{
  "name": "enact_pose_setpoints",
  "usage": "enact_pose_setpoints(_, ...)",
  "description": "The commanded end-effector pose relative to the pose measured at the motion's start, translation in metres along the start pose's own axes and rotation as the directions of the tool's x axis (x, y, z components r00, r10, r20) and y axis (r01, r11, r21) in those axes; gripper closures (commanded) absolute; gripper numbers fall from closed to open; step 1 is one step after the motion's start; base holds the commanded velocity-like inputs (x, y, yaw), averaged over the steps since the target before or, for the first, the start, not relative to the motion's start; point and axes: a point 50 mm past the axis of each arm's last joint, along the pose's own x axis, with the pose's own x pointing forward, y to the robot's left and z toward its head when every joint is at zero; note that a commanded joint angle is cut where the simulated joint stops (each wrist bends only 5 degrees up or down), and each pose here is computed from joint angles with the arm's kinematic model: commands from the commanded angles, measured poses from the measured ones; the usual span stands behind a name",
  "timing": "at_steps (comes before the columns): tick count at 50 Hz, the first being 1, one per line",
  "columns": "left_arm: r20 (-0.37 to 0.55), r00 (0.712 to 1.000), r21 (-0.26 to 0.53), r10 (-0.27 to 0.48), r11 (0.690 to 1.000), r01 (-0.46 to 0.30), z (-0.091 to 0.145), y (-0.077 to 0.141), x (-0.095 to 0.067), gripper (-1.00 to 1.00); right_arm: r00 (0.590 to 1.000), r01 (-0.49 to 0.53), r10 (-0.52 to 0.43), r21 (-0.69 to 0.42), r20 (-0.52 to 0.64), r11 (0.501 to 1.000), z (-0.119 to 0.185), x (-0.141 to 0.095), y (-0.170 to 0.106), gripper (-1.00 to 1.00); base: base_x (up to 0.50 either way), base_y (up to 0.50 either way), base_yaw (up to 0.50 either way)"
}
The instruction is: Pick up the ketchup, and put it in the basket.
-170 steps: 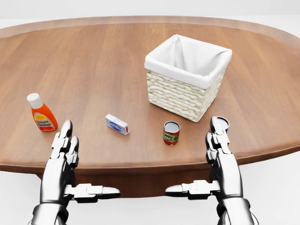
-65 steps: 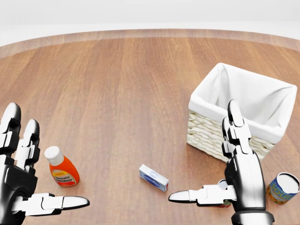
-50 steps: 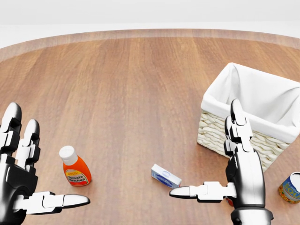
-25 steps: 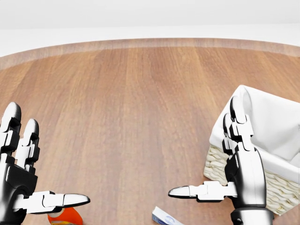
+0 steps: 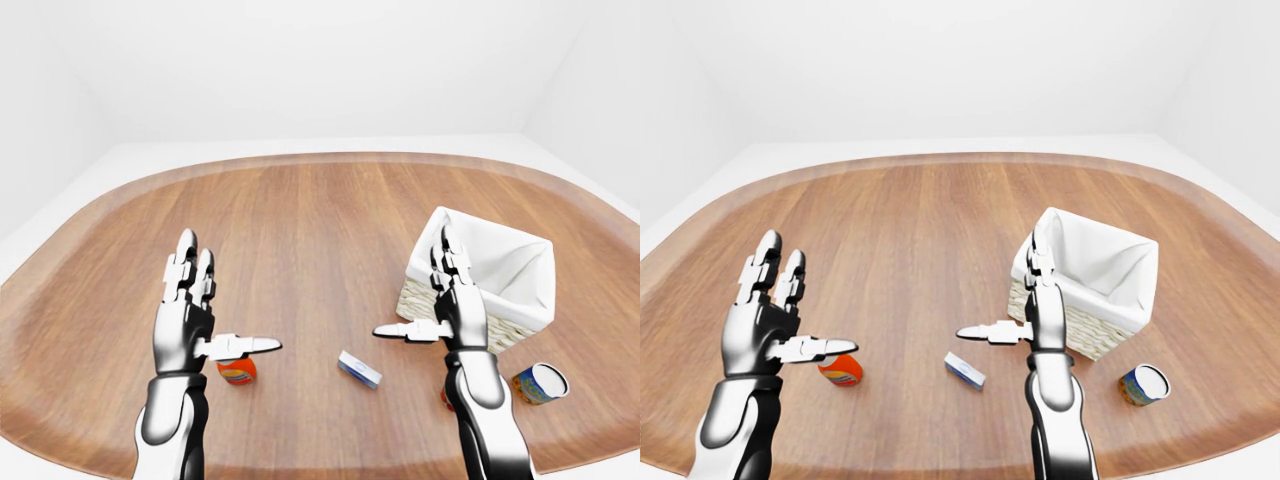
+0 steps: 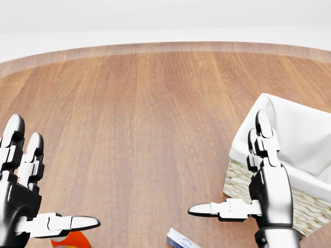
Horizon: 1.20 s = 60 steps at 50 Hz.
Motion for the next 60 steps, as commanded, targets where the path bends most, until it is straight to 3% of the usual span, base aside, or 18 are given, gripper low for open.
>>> enact_pose_setpoints(1,-0.043,0.999,0.027,0.011,1.000,-0.009,-0.008,0.002,-0.004,-1.00,1.000,0.010,-0.010,0.001,-0.023,1.000,-0.006,0.003,-0.004,-1.00,0.00,0.00,0.00)
enact_pose_setpoints(6,-0.162,0.986,0.057,0.029,0.998,-0.020,-0.033,0.006,-0.012,-1.00,0.998,0.023,-0.023,0.005,-0.050,1.000,-0.013,0.006,-0.008,-1.00,0.00,0.00,0.00)
enact_pose_setpoints(11,-0.173,0.984,0.110,0.047,0.993,-0.028,-0.039,0.010,-0.021,-1.00,0.999,0.024,-0.023,0.005,-0.048,1.000,-0.013,0.006,-0.009,-1.00,0.00,0.00,0.00)
enact_pose_setpoints(25,-0.205,0.973,0.152,0.103,0.986,-0.072,-0.060,0.029,-0.029,-1.00,0.999,0.016,-0.016,0.002,-0.037,1.000,-0.010,0.005,-0.006,-1.00,0.00,0.00,0.00)
enact_pose_setpoints(31,-0.298,0.939,0.179,0.170,0.976,-0.120,-0.083,0.049,-0.035,-1.00,0.999,0.007,-0.007,-0.001,-0.053,1.000,-0.014,0.006,-0.003,-1.00,0.00,0.00,0.00)
enact_pose_setpoints(38,-0.337,0.923,0.185,0.187,0.974,-0.130,-0.093,0.054,-0.036,-1.00,0.999,0.000,0.000,-0.002,-0.055,1.000,-0.014,0.006,-0.001,-1.00,0.00,0.00,0.00)
enact_pose_setpoints(42,-0.397,0.896,0.192,0.198,0.973,-0.130,-0.109,0.055,-0.036,-1.00,0.998,-0.003,0.003,-0.003,-0.056,1.000,-0.015,0.006,-0.001,-1.00,0.00,0.00,0.00)
enact_pose_setpoints(43,-0.638,0.726,0.241,0.257,0.962,-0.129,-0.174,0.061,-0.041,-1.00,0.999,-0.005,0.005,-0.006,-0.051,1.000,-0.014,0.006,0.001,-1.00,0.00,0.00,0.00)
enact_pose_setpoints(44,-0.674,0.689,0.251,0.266,0.960,-0.125,-0.183,0.062,-0.044,-1.00,0.999,-0.006,0.005,-0.006,-0.050,1.000,-0.013,0.006,0.001,-1.00,0.00,0.00,0.00)
enact_pose_setpoints(45,-0.686,0.676,0.255,0.269,0.959,-0.122,-0.186,0.063,-0.045,-1.00,0.999,-0.006,0.005,-0.006,-0.049,1.000,-0.013,0.006,0.001,-1.00,0.00,0.00,0.00)
enact_pose_setpoints(52,-0.709,0.648,0.267,0.277,0.957,-0.117,-0.191,0.065,-0.049,-1.00,0.998,-0.008,0.008,-0.006,-0.056,1.000,-0.015,0.006,0.002,-1.00,0.00,0.00,0.00)
enact_pose_setpoints(60,-0.703,0.656,0.274,0.276,0.956,-0.109,-0.190,0.063,-0.045,-1.00,0.999,-0.010,0.009,-0.007,-0.052,1.000,-0.014,0.006,0.002,-1.00,0.00,0.00,0.00)
